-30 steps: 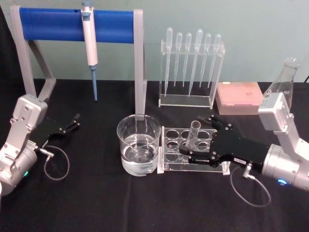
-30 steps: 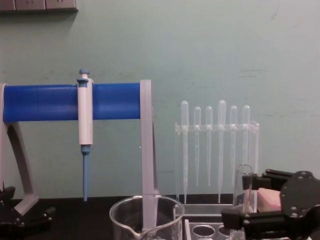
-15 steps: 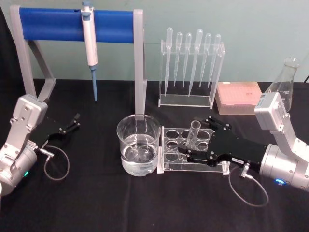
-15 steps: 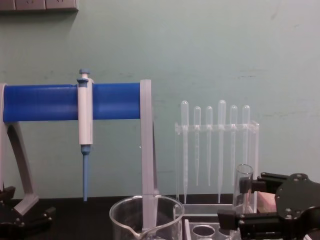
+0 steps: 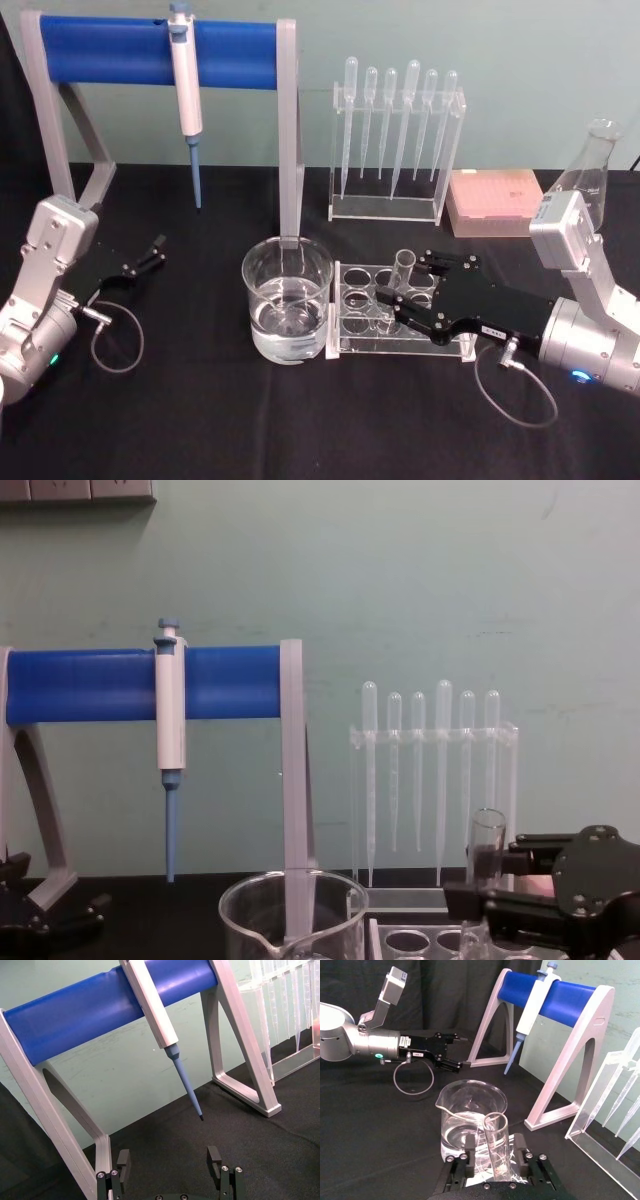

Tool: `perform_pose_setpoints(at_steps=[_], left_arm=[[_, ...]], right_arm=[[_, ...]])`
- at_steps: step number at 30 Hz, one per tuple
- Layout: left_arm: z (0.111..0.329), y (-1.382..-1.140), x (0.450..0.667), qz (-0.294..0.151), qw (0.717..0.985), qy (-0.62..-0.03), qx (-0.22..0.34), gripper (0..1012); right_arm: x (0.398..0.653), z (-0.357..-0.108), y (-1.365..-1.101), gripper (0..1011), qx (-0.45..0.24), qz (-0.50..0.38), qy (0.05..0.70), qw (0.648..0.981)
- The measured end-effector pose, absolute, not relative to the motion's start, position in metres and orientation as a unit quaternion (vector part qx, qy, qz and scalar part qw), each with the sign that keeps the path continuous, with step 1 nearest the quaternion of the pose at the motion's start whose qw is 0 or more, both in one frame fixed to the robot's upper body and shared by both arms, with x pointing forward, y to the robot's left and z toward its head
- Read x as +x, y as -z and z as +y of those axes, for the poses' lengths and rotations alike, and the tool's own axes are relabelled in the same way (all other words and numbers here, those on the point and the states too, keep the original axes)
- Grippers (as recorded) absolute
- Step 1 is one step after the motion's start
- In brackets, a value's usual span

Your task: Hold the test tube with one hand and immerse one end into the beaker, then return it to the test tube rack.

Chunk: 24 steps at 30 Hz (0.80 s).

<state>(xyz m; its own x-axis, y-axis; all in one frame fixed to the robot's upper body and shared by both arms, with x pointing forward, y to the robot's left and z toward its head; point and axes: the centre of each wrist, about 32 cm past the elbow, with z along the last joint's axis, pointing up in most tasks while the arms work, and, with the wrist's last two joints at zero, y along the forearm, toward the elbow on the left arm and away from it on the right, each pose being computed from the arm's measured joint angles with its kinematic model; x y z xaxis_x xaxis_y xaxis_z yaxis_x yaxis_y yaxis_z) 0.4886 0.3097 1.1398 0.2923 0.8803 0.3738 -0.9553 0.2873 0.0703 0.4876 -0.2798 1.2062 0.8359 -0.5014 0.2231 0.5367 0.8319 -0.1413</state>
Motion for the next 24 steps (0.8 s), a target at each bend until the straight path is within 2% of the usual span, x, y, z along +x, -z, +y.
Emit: perform_pose_setpoints(at_steps=[2,5,6,8,10,24], left_arm=[[0.3096,-1.1398,0.4886,-0.132,0.791,-0.58,0.141,1000],[0.3097,-1.1398,0.4886,-0.132,0.791,-0.58,0.142,1000],[0.3097,-1.1398,0.4886,-0.132,0.791,-0.58,0.141,1000],[0.3097,-1.1398,0.4886,-0.132,0.791,-0.58,0.142,1000],[0.3097,-1.1398,0.4886,-0.132,0.791,-0.58,0.141,1000],[0.3097,-1.1398,0.4886,-0.132,0.791,-0.58,0.142,1000]], right_arm=[[0.4875,-0.2799,-1.2062,446,-0.099,-0.089,0.272,0.953],[0.4875,-0.28,-1.2063,362,-0.099,-0.089,0.272,0.953],[0.4875,-0.2801,-1.2063,302,-0.099,-0.089,0.272,0.953],[0.4875,-0.2802,-1.2064,266,-0.099,-0.089,0.273,0.953],[0.4875,-0.2803,-1.2066,242,-0.099,-0.09,0.273,0.953],[0.4908,-0.2822,-1.2119,241,-0.1,-0.09,0.269,0.954]])
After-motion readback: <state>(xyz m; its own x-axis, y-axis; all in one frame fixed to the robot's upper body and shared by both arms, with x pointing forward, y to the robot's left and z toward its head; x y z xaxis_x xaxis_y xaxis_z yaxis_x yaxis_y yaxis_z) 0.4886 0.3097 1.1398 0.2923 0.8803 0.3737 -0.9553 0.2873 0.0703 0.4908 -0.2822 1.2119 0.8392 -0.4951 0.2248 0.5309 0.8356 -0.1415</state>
